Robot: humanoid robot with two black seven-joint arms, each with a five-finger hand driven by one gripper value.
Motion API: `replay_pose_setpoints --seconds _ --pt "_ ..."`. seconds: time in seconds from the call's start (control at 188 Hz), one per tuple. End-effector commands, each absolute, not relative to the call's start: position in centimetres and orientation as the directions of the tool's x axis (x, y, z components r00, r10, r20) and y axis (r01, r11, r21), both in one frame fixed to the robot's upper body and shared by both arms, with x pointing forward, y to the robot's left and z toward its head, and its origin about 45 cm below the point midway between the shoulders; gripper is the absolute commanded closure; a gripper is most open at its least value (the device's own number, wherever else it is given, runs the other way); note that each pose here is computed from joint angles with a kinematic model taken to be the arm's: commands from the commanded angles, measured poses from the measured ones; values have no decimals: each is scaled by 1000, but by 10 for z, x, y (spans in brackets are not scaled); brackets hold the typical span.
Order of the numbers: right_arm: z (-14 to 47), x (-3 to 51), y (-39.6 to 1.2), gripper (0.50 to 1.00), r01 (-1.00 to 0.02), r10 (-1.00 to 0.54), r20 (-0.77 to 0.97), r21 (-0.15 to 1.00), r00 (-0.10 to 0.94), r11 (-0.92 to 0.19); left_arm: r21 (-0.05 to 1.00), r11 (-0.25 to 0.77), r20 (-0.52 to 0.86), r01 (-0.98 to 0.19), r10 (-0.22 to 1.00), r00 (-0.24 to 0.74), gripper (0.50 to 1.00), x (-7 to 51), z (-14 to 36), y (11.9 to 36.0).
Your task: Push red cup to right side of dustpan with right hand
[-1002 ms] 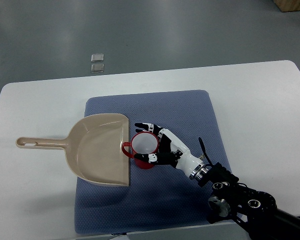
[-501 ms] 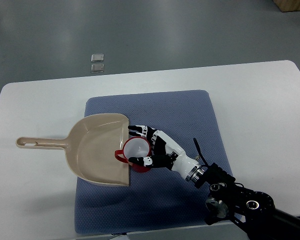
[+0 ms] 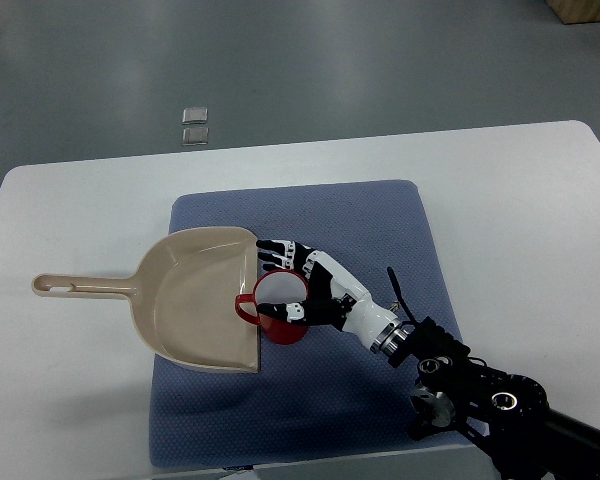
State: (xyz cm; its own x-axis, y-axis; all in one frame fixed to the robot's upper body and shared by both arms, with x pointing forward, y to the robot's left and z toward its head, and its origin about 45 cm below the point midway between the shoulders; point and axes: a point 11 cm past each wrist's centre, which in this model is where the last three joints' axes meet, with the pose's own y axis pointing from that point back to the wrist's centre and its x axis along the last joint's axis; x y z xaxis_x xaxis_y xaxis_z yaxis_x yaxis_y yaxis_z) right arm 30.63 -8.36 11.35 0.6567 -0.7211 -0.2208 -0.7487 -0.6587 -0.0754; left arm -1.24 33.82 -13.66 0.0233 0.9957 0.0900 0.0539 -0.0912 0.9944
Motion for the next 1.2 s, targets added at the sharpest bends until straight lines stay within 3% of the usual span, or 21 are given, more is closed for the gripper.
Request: replay_pose_setpoints --seconds 0.0,0.32,0.714,0.965,1.194 --pt "117 310 -84 572 -749 -721 -218 -84 658 -657 994 -91 90 54 996 23 500 -12 -137 338" --pt "122 317 -86 572 -758 -732 -207 -94 649 -645 994 -91 90 54 996 23 500 -12 -137 338" --pt "147 359 -110 572 -825 -797 -214 -152 565 -544 994 -91 90 54 996 23 500 -12 -137 338" --pt "161 402 -144 572 -932 -837 -411 -141 362 -334 994 -91 90 54 996 23 500 -12 -137 338" --pt "166 421 -174 572 -968 -821 -514 -98 247 -230 994 -91 90 54 996 23 500 -12 -137 338"
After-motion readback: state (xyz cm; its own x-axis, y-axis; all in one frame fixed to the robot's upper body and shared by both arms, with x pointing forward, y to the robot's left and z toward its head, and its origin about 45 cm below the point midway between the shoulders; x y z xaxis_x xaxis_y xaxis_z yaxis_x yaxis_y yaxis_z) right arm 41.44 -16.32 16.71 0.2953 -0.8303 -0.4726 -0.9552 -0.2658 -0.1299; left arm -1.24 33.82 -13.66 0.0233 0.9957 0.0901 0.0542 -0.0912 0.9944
